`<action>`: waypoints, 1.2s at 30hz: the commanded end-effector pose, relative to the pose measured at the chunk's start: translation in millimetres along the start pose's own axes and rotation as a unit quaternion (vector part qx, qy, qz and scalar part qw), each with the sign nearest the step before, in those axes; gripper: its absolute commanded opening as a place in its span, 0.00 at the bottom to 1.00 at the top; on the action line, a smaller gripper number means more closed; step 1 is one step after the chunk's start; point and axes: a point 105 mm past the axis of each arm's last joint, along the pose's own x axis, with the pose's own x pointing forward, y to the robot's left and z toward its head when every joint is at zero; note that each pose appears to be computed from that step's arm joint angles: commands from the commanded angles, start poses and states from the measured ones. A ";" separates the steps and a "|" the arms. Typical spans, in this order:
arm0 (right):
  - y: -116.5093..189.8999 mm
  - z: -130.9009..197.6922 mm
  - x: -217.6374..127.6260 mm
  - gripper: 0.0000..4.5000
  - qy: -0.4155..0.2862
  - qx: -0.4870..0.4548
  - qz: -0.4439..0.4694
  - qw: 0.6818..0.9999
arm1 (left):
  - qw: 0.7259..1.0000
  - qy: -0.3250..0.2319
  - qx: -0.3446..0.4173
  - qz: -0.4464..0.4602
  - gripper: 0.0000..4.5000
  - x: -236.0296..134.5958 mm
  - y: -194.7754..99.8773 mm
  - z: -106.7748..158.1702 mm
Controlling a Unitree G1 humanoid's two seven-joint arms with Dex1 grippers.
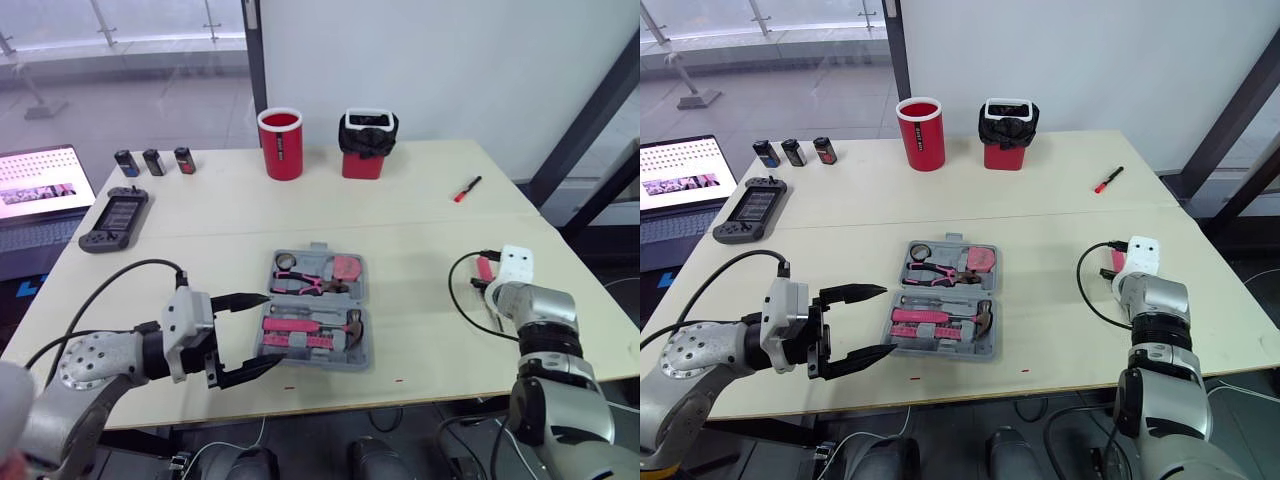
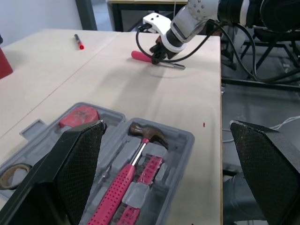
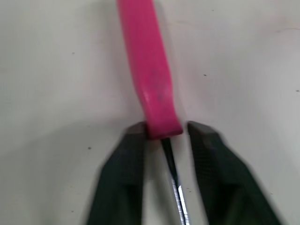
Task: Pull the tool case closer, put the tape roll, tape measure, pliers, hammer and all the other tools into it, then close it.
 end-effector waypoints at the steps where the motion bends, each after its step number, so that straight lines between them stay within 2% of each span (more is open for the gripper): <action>1: 2.7 23.0 -9.4 0.08 -0.044 -0.009 0.009 0.999 | 1.000 -0.007 0.017 0.000 1.00 -0.9 2.9 7.7; 6: 8.8 34.2 -34.7 0.08 -0.084 -0.042 0.026 0.995 | 1.000 -0.004 0.019 -0.001 1.00 -0.7 7.3 5.7; 8: 20.6 34.3 -47.2 0.08 -0.093 -0.047 0.052 0.993 | 1.000 -0.004 0.020 0.000 1.00 -0.5 8.6 5.4; 11: 44.5 23.7 -73.6 0.08 -0.097 -0.064 0.100 0.988 | 1.000 -0.004 0.020 -0.001 1.00 0.3 10.8 5.3; 17: 64.5 0.8 -104.9 0.08 -0.101 -0.096 0.147 0.979 | 1.000 0.000 0.021 -0.001 1.00 -2.5 14.1 4.2; 21: 66.8 -22.5 -115.0 0.08 -0.093 -0.088 0.156 0.979 | 1.000 0.004 0.021 0.000 1.00 -4.9 16.1 3.0; 26: 76.9 -34.2 -123.0 0.08 -0.108 -0.115 0.184 0.970 | 1.000 0.006 0.022 0.000 1.00 -6.1 17.8 2.6; 28: 88.2 -31.2 -135.3 0.08 -0.136 -0.159 0.221 0.953 | 1.000 0.011 0.022 0.003 1.00 -8.3 20.3 1.3; 30: 109.4 -32.3 -158.3 0.08 -0.146 -0.206 0.298 0.921 | 1.000 0.018 0.020 0.007 1.00 -13.0 24.2 -1.2; 33: 128.7 -41.5 -186.2 0.08 -0.137 -0.268 0.376 0.876 | 0.999 0.027 0.019 0.009 1.00 -18.1 26.7 -5.3; 36: 138.2 -46.6 -204.2 0.08 -0.123 -0.320 0.415 0.843 | 0.999 0.037 0.016 0.006 1.00 -24.3 27.6 -10.0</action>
